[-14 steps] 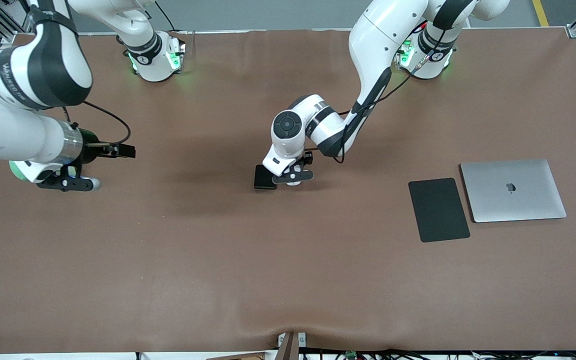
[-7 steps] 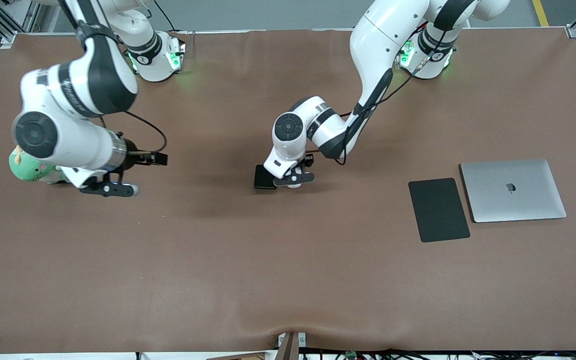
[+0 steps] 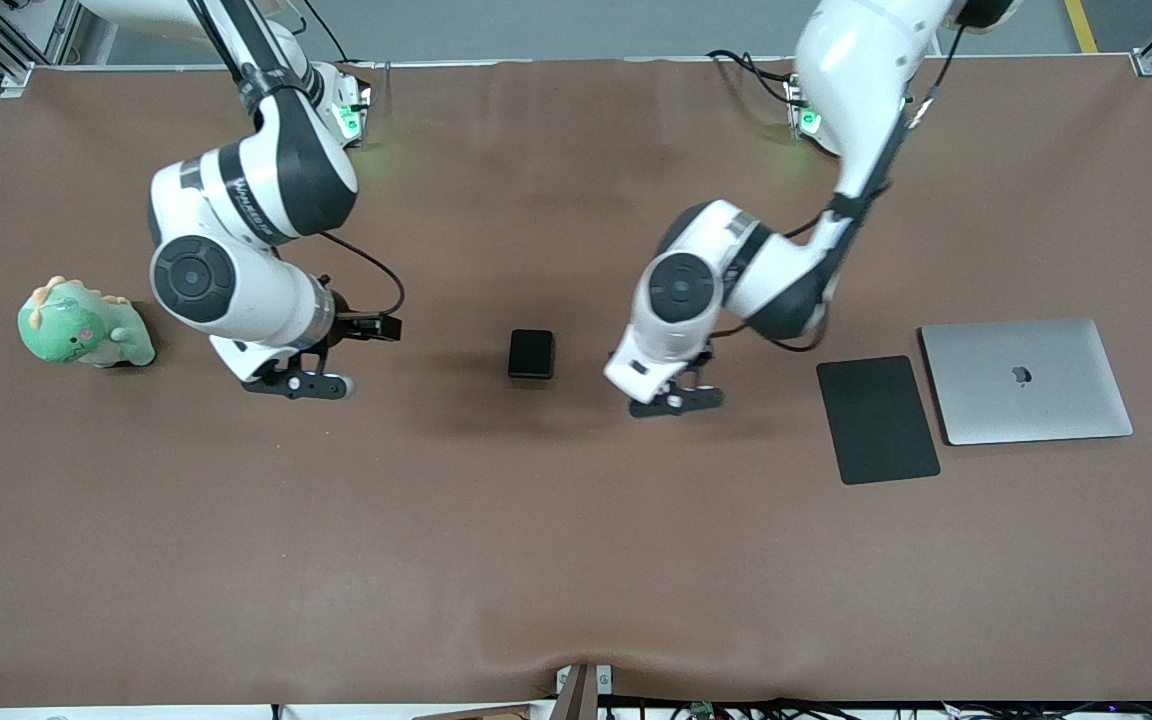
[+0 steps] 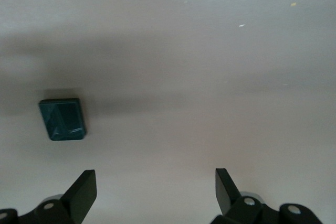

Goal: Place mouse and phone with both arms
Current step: 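Carry the white mouse over the black pad with the left gripper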

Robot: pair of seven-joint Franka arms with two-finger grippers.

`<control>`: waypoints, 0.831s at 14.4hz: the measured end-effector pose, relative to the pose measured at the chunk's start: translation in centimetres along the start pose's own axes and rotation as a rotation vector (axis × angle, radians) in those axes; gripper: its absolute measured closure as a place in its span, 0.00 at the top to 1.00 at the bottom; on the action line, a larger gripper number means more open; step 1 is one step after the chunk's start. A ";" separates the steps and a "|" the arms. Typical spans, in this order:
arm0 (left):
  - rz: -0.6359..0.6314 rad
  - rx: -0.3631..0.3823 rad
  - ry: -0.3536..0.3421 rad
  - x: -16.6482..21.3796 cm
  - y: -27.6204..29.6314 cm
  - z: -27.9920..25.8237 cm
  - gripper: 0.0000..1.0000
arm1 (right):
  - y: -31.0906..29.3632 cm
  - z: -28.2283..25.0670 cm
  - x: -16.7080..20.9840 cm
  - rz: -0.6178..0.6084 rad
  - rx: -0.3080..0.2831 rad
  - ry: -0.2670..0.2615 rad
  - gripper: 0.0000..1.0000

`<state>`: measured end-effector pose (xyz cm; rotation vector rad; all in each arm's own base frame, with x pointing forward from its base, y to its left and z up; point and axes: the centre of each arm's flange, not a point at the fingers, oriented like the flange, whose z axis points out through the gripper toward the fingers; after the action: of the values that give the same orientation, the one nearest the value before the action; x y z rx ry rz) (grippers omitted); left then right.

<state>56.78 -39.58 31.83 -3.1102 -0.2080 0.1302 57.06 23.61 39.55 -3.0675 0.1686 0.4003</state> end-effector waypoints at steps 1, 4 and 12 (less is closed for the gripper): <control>-0.017 0.003 -0.001 0.6 -1.3 -1.0 0.62 | -1.0 0.6 0.0 0.007 0.006 0.008 1.00; -0.028 0.067 0.034 1.8 -5.0 -1.6 0.62 | -5.2 3.5 -0.5 0.031 0.014 0.037 1.00; -0.064 0.112 0.026 5.1 -16.2 -2.8 0.62 | -11.1 9.6 -0.8 0.053 0.045 0.100 1.00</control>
<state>59.96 -22.87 34.67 -2.9887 -0.2894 0.0959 55.12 35.30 30.76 -3.0458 0.2593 0.2416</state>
